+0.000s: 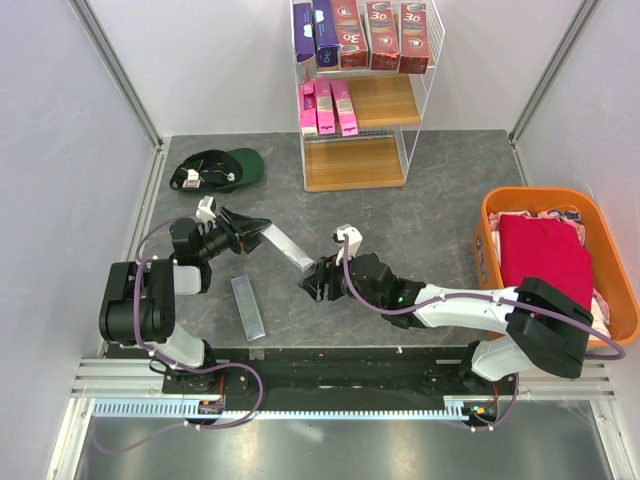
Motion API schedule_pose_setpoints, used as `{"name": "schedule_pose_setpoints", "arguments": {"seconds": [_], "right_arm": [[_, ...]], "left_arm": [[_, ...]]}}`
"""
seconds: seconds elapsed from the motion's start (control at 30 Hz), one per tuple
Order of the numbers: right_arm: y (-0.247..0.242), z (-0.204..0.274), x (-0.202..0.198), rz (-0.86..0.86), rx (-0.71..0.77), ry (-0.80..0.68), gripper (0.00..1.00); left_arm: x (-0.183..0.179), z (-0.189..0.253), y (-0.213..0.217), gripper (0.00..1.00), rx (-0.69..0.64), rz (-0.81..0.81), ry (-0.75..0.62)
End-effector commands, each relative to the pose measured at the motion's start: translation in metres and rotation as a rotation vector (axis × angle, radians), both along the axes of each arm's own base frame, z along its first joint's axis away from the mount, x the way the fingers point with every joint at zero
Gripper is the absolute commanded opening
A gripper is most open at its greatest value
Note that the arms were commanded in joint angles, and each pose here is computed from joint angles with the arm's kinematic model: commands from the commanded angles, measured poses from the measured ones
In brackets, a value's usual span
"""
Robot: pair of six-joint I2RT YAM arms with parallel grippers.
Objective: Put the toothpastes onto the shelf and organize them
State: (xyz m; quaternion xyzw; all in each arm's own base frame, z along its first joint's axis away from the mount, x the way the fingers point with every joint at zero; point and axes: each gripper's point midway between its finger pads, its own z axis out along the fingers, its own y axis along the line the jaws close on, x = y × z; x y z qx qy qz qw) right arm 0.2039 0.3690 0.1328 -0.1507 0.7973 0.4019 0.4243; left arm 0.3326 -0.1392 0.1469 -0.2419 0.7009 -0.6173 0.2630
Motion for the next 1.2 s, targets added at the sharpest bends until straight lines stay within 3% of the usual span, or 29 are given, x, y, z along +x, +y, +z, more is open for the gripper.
{"name": "schedule_pose_setpoints", "arguments": {"seconds": [0.0,0.3,0.4,0.53,0.63,0.73,0.83,0.87,0.97,1.13,1.17], "right_arm": [[0.014,0.046,0.015,-0.051,0.077,-0.095,0.64],[0.015,0.045,0.024,-0.124,-0.008,-0.14,0.65],[0.018,0.045,0.024,-0.125,-0.018,-0.151,0.61],[0.021,0.046,0.023,-0.126,-0.037,-0.164,0.38],[0.021,0.046,0.021,-0.127,-0.042,-0.164,0.3],[0.021,0.046,0.021,-0.128,-0.044,-0.164,0.28],[0.021,0.048,0.021,-0.128,-0.044,-0.164,0.27],[0.02,0.048,0.021,-0.132,-0.041,-0.161,0.27],[0.02,0.051,0.021,-0.135,-0.033,-0.161,0.27],[0.019,0.058,0.021,-0.142,-0.011,-0.148,0.27],[0.018,0.059,0.022,-0.147,-0.001,-0.139,0.27]], "left_arm": [[-0.001,0.015,-0.001,0.02,-0.025,-0.028,-0.044],[-0.001,0.012,-0.001,0.02,-0.023,-0.037,-0.035],[-0.001,0.013,-0.001,0.02,-0.023,-0.036,-0.037],[-0.001,0.012,-0.002,0.02,-0.022,-0.038,-0.035],[-0.001,0.012,-0.001,0.02,-0.021,-0.038,-0.038],[-0.002,0.014,-0.002,0.04,-0.019,-0.043,-0.054],[-0.003,0.019,-0.003,0.32,-0.018,-0.057,-0.083],[-0.003,0.02,-0.003,0.54,-0.017,-0.06,-0.089],[-0.003,0.019,-0.002,0.77,-0.003,-0.049,-0.088],[0.002,0.019,0.004,0.88,0.117,-0.006,-0.102],[0.001,0.013,0.005,0.89,0.136,-0.002,-0.051]]}}
